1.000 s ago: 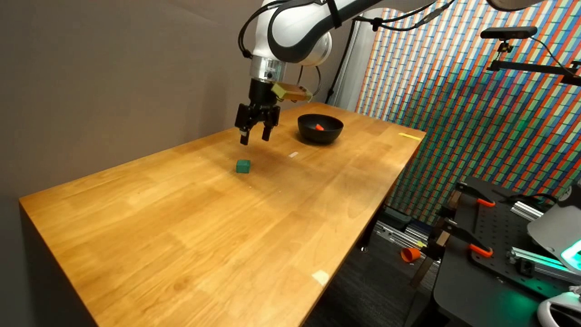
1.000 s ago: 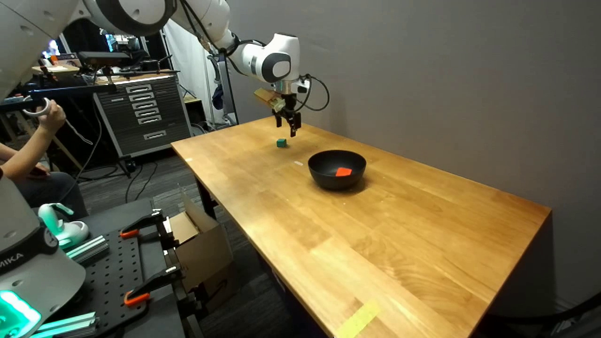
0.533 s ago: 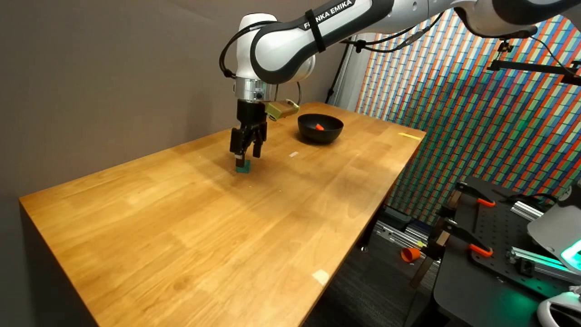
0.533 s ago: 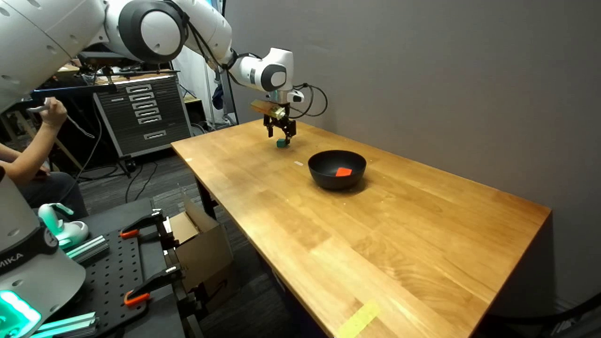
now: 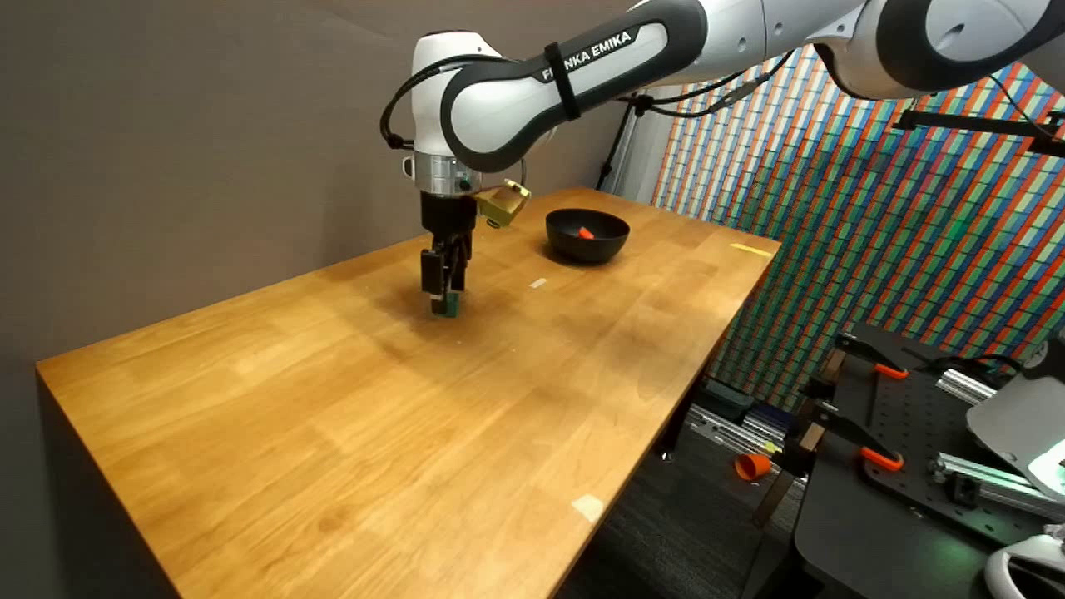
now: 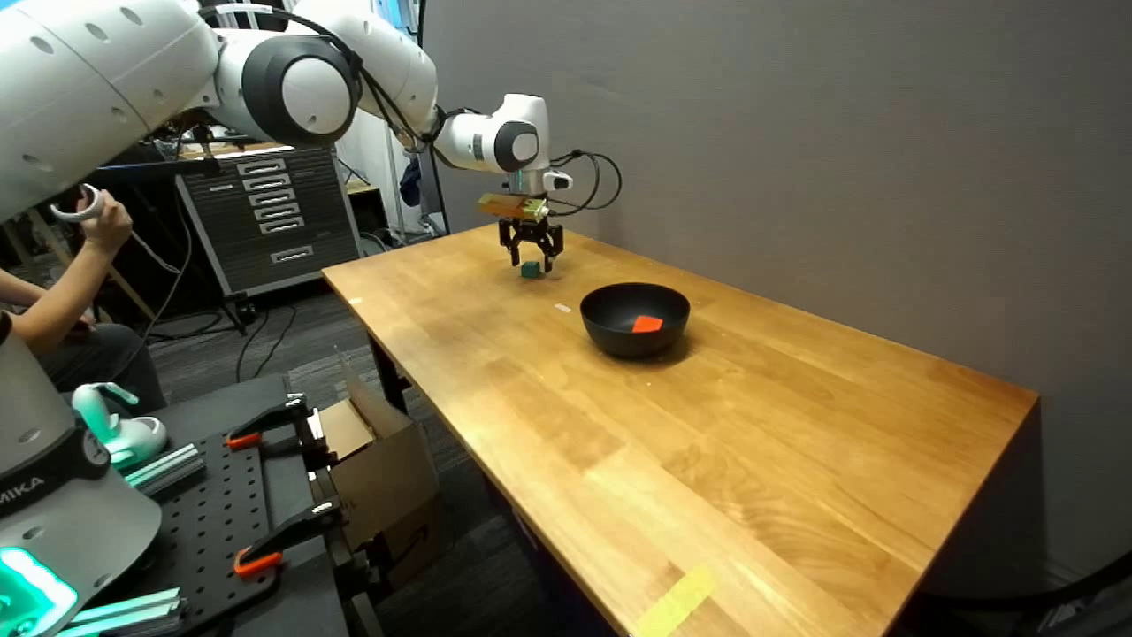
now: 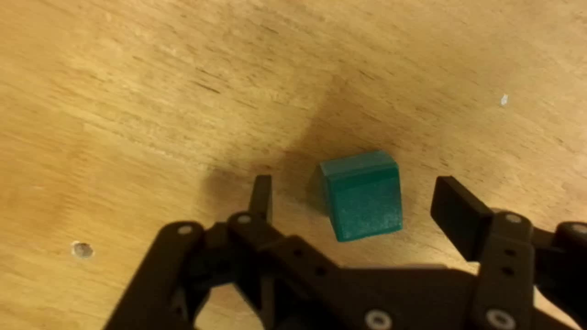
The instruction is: Put the blocks in the bowl
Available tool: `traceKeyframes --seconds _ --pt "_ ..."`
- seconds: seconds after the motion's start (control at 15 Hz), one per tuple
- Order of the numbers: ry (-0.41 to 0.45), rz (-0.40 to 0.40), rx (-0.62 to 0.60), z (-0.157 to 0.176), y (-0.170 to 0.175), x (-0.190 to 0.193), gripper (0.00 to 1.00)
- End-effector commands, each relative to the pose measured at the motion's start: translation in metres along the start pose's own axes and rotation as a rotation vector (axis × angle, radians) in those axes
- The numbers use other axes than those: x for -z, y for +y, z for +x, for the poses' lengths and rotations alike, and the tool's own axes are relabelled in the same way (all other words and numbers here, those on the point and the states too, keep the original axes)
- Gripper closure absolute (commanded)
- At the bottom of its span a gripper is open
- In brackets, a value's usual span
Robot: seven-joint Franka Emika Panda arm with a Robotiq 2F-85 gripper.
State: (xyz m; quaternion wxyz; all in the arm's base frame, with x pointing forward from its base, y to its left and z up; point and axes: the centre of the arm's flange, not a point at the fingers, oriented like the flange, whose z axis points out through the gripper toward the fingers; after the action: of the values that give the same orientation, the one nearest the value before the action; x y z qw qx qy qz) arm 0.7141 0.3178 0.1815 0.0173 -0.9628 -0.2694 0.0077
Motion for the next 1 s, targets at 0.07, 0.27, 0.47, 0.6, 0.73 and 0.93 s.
traceKeyframes --seconds 0.07,0.27,0.47,0.6,0.73,0.93 --pt "-0.030 -0.015 0.058 0.020 0.008 -0.014 0.51" --pt "-0.068 -0.032 0.023 0.000 0.018 -0.005 0.72" --pt "-0.075 -0.144 -0.097 -0.027 0.042 0.042 0.82" --pt "-0.060 -0.222 -0.175 -0.043 0.064 0.071 0.82" --pt "-0.056 -0.295 -0.263 -0.064 0.089 0.099 0.82" --pt "-0.073 -0.372 -0.410 -0.100 0.125 0.129 0.82"
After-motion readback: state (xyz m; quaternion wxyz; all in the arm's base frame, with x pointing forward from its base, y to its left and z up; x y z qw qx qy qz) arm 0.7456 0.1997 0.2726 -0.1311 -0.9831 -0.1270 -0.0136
